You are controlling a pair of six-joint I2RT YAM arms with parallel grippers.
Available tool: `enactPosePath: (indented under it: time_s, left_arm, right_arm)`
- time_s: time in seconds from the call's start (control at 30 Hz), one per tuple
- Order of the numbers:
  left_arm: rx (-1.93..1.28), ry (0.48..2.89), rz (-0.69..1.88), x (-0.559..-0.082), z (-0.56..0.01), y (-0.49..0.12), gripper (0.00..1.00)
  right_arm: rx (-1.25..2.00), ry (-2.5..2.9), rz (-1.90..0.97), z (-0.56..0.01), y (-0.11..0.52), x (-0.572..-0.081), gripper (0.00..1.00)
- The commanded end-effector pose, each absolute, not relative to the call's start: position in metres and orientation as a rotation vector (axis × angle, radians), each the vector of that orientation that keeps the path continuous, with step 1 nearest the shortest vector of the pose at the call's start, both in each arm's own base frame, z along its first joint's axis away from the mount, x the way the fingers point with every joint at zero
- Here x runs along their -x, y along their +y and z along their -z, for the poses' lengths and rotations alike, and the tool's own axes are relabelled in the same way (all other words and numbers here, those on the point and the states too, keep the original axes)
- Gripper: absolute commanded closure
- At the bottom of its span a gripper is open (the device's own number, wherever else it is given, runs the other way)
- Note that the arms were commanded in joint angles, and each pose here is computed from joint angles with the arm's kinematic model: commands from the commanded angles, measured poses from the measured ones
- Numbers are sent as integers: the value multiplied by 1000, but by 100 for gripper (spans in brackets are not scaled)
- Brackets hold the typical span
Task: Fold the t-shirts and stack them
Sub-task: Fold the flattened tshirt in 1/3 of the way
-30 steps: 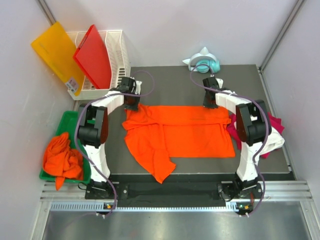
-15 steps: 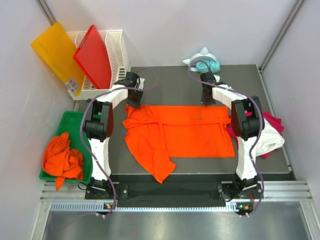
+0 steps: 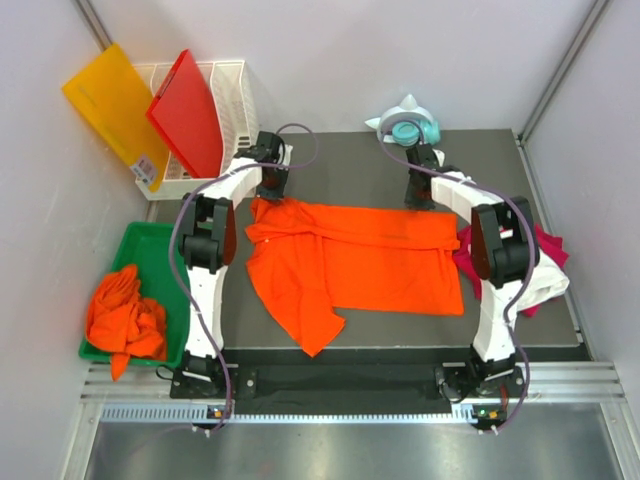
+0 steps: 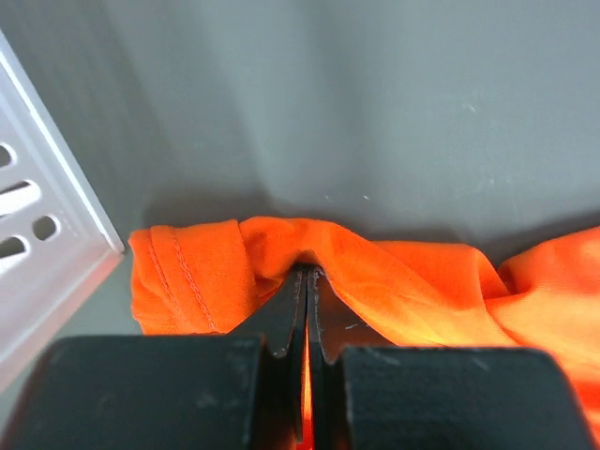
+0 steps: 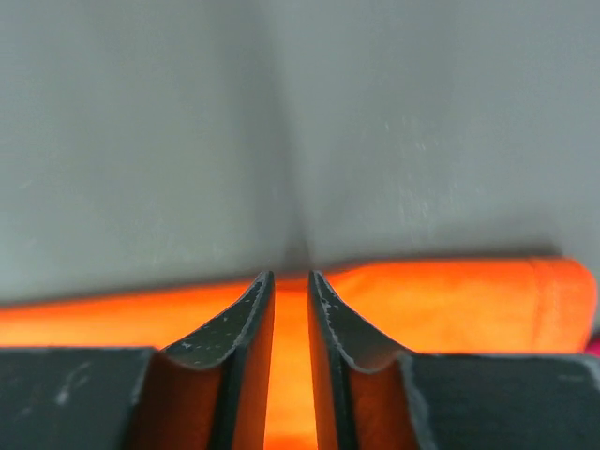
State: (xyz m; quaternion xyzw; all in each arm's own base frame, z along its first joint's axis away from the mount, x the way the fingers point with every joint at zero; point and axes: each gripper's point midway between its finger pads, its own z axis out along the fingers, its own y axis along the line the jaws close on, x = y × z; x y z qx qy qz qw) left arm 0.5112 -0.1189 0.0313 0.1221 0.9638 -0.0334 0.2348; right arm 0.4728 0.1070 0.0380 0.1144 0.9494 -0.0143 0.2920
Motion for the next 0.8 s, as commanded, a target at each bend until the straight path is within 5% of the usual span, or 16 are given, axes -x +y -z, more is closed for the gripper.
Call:
enactPosePath:
  time_s: [0.0, 0.2, 0.77]
  left_arm:
    - [-310, 2605, -12, -531, -31, -105, 100]
    - [-298, 2601, -20, -537, -31, -104, 100]
    - [-321, 2610, -5, -521, -38, -104, 100]
  right_arm:
    - [-253, 2355, -107, -113, 131, -483, 79]
    - [-201, 2330, -199, -126, 153, -455, 81]
    - [-237, 2589, -86, -36, 159, -442, 92]
